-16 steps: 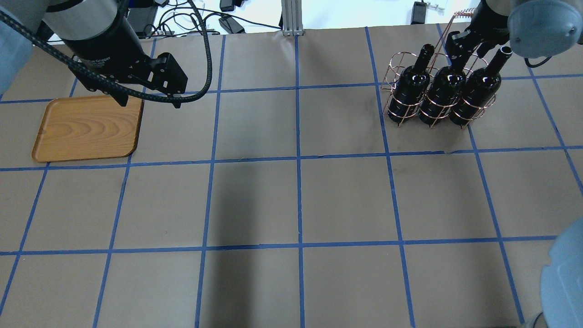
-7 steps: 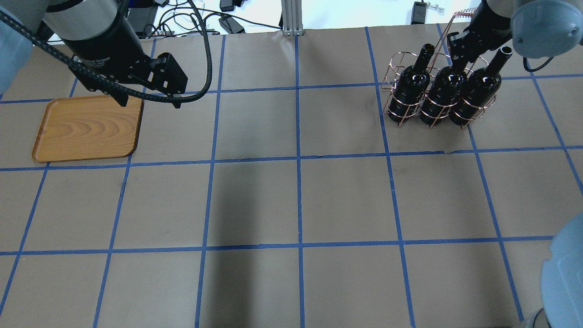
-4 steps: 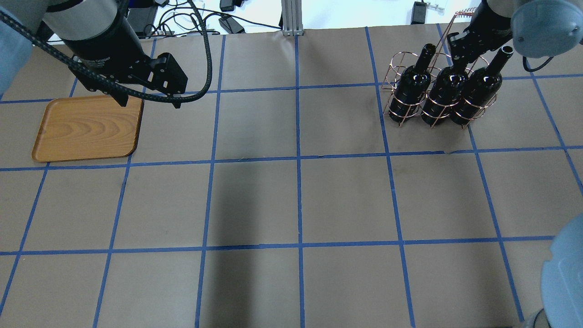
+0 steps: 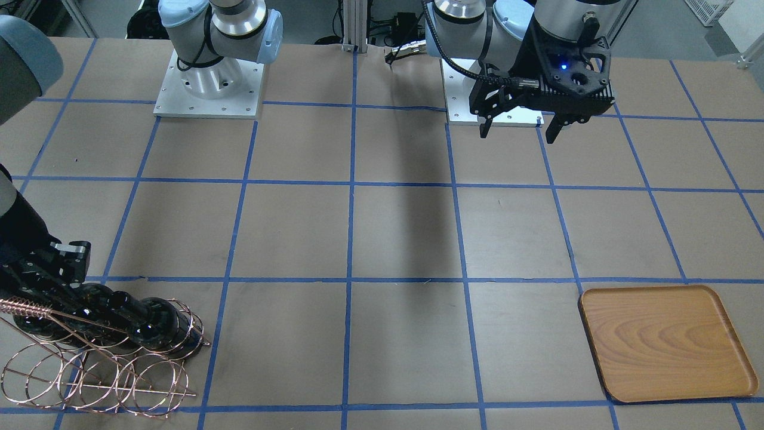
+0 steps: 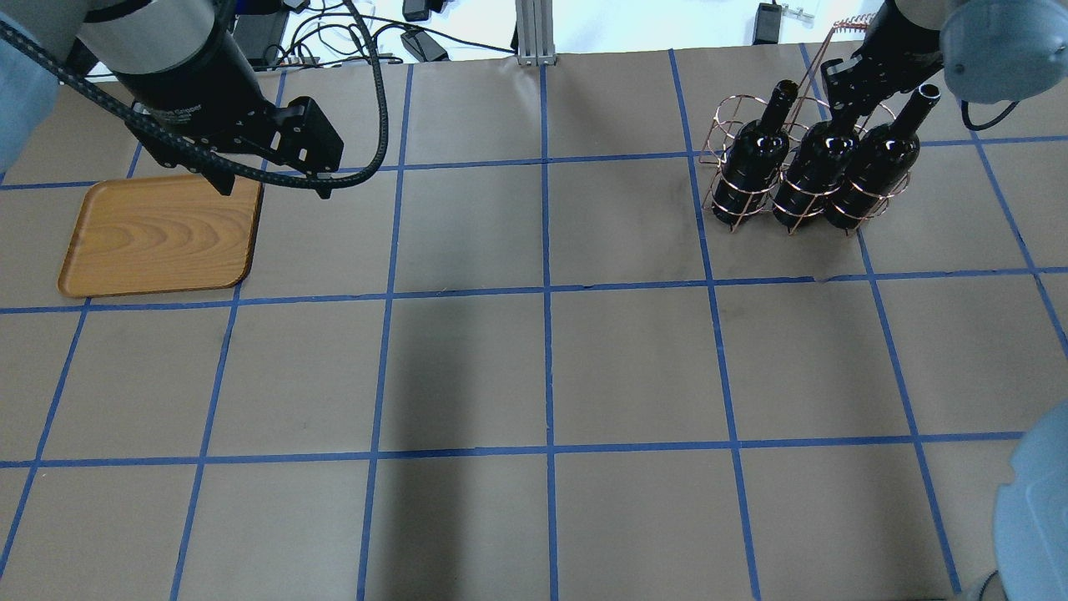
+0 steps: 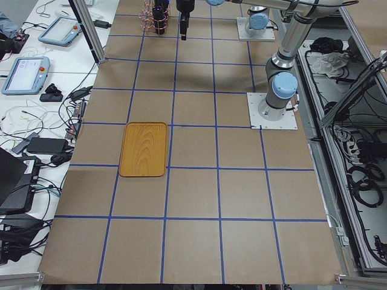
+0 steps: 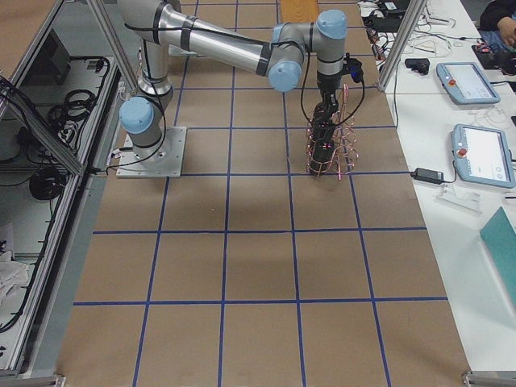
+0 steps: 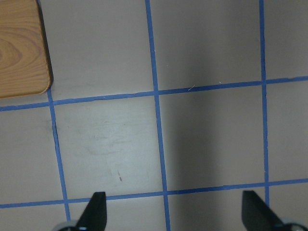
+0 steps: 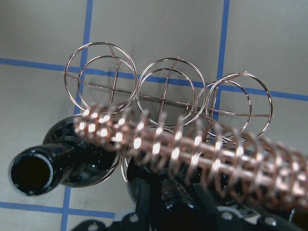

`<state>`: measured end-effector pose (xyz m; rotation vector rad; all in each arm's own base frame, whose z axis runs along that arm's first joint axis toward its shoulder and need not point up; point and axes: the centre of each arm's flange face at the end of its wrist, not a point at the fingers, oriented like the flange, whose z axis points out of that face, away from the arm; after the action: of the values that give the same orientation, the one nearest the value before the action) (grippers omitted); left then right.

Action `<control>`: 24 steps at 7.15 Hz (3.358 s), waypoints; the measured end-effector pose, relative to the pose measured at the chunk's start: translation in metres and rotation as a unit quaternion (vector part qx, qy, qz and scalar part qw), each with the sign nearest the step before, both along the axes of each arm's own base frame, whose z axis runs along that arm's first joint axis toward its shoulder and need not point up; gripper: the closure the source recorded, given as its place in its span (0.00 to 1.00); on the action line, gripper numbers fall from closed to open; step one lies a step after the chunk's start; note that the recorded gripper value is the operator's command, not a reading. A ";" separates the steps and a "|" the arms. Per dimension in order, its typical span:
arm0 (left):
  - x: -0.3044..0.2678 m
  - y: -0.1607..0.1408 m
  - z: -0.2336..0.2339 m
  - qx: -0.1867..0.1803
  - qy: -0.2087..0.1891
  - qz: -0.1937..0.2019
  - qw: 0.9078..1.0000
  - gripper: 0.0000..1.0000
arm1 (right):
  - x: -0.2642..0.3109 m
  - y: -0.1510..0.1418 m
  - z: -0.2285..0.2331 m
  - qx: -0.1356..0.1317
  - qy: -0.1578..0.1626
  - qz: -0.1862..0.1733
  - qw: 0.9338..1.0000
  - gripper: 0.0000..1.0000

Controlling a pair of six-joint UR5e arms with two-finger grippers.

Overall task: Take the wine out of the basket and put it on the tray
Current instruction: 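Close the right gripper on the neck of the dark wine bottle, then lift the bottle out of the basket with the right gripper, then carry the bottle toward the tray and set it upright on the table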

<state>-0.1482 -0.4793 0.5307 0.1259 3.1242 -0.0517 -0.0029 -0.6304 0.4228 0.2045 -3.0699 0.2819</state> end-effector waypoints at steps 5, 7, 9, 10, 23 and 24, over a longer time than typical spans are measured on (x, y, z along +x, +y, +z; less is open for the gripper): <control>0.000 0.000 0.000 0.000 0.000 0.000 1.000 0.00 | 0.031 0.076 0.123 0.013 0.000 0.012 1.000 1.00; 0.000 0.000 0.000 0.000 0.000 0.000 1.000 0.00 | 0.069 0.092 0.145 0.015 -0.001 0.015 1.000 1.00; 0.000 0.000 0.000 0.000 0.000 0.000 1.000 0.00 | 0.128 0.101 0.143 0.017 -0.018 -0.018 1.000 1.00; 0.000 0.000 0.000 0.000 0.000 0.000 1.000 0.00 | 0.160 0.105 0.135 0.023 -0.027 -0.036 0.999 1.00; 0.053 0.007 0.019 -0.018 -0.003 -0.010 1.000 0.00 | 0.493 0.203 -0.020 0.052 -0.061 -0.090 0.993 1.00; 0.060 0.007 0.020 -0.019 -0.003 -0.010 1.000 0.00 | 0.497 0.206 -0.027 0.056 -0.057 -0.091 0.993 1.00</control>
<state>-0.0880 -0.4722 0.5511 0.1555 3.1149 -0.1100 0.4937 -0.4241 0.3955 -0.0912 -3.1917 0.1147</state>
